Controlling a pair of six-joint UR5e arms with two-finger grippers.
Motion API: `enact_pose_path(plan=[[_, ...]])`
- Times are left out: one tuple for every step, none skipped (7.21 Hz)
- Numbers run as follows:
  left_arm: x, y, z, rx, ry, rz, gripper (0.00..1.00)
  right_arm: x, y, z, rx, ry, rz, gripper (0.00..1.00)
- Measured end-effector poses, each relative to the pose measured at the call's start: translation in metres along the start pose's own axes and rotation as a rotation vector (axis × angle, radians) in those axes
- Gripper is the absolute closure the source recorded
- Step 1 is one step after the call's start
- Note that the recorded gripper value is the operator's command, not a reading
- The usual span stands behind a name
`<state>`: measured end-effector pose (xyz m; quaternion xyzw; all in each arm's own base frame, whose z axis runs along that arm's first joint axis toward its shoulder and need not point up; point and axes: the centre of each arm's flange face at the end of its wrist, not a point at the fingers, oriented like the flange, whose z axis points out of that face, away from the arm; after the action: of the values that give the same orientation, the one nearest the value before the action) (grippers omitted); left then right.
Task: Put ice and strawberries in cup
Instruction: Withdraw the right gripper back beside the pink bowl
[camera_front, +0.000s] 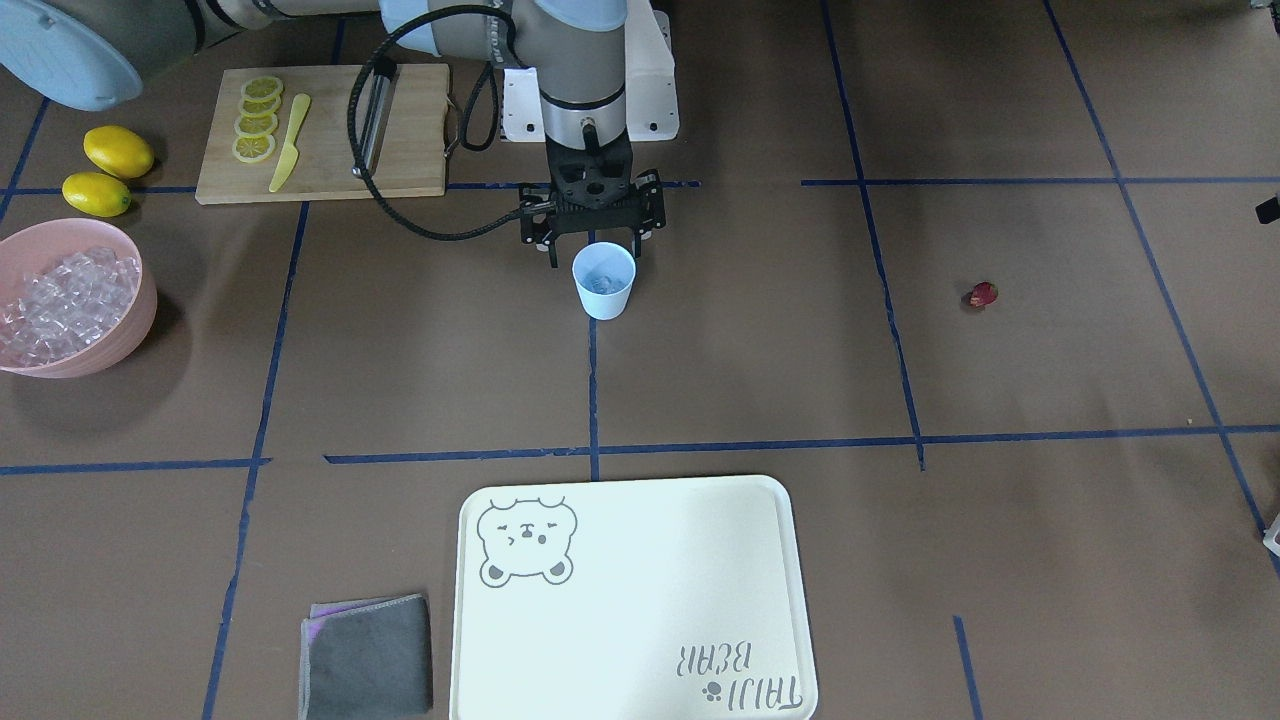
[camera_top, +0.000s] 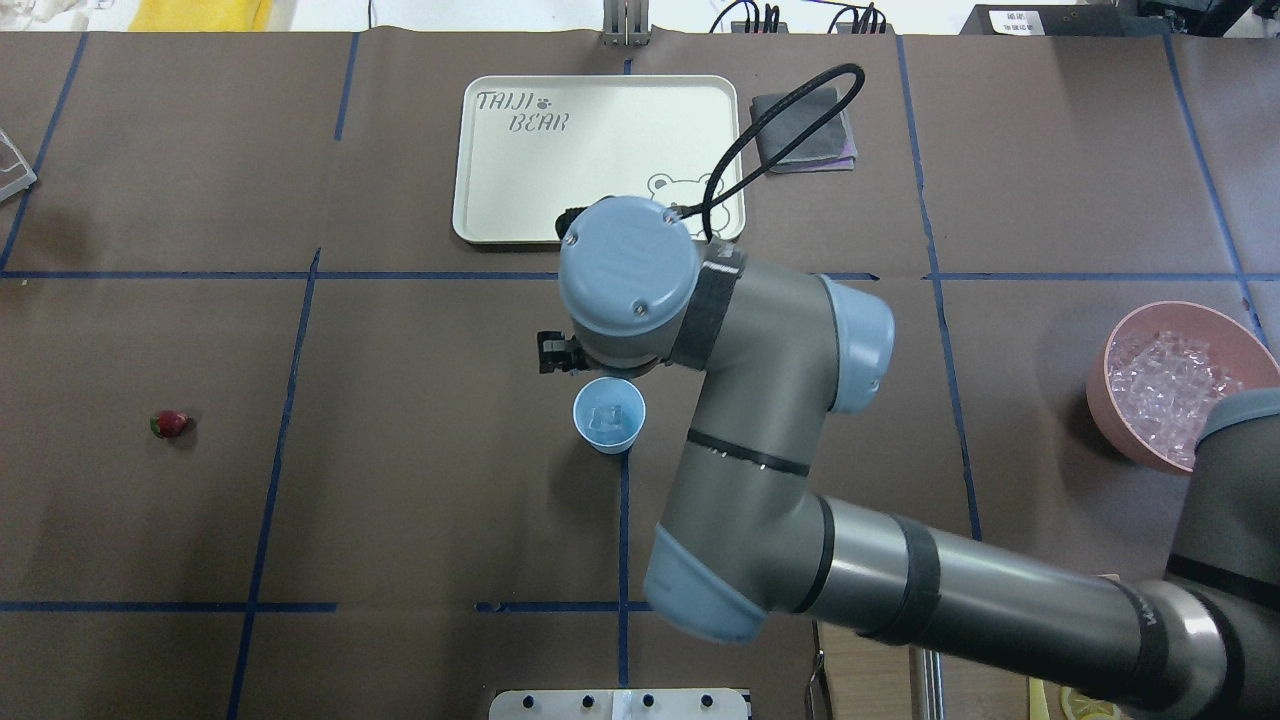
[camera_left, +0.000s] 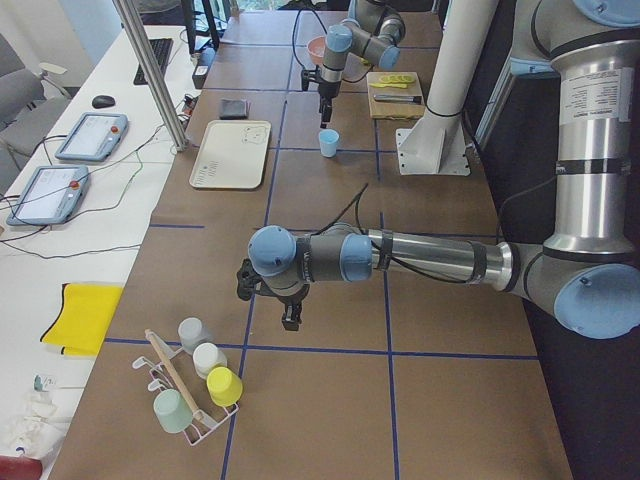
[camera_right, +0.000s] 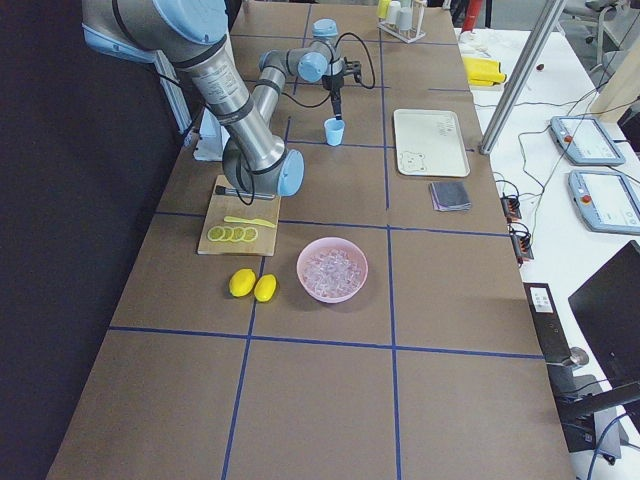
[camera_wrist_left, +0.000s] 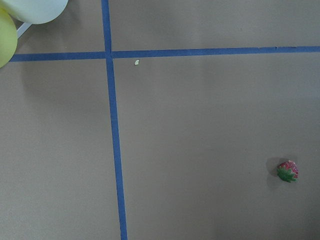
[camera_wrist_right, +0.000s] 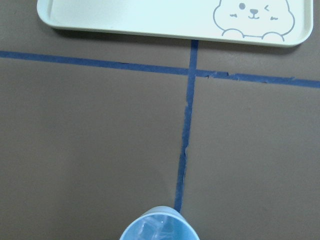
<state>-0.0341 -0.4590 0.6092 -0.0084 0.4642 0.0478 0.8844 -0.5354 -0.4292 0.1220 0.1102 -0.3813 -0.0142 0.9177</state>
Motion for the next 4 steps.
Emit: enact_pose_path(plan=[[0.0, -0.001, 0.0, 0.0, -0.002, -0.001, 0.0, 0.051, -0.039, -0.003, -0.012, 0.017, -0.035, 0.0], [0.003, -0.001, -0.002, 0.003, -0.003, -0.002, 0.0, 0.125, -0.083, -0.01, -0.041, 0.026, -0.085, 0.0], [0.007, -0.005, -0.005, 0.011, -0.004, 0.006, 0.0, 0.202, -0.119, -0.022, -0.067, 0.023, -0.135, 0.01], [0.014, -0.014, -0.011, 0.024, -0.004, 0.024, 0.0, 0.284, -0.142, -0.036, -0.093, 0.012, -0.179, 0.01]])
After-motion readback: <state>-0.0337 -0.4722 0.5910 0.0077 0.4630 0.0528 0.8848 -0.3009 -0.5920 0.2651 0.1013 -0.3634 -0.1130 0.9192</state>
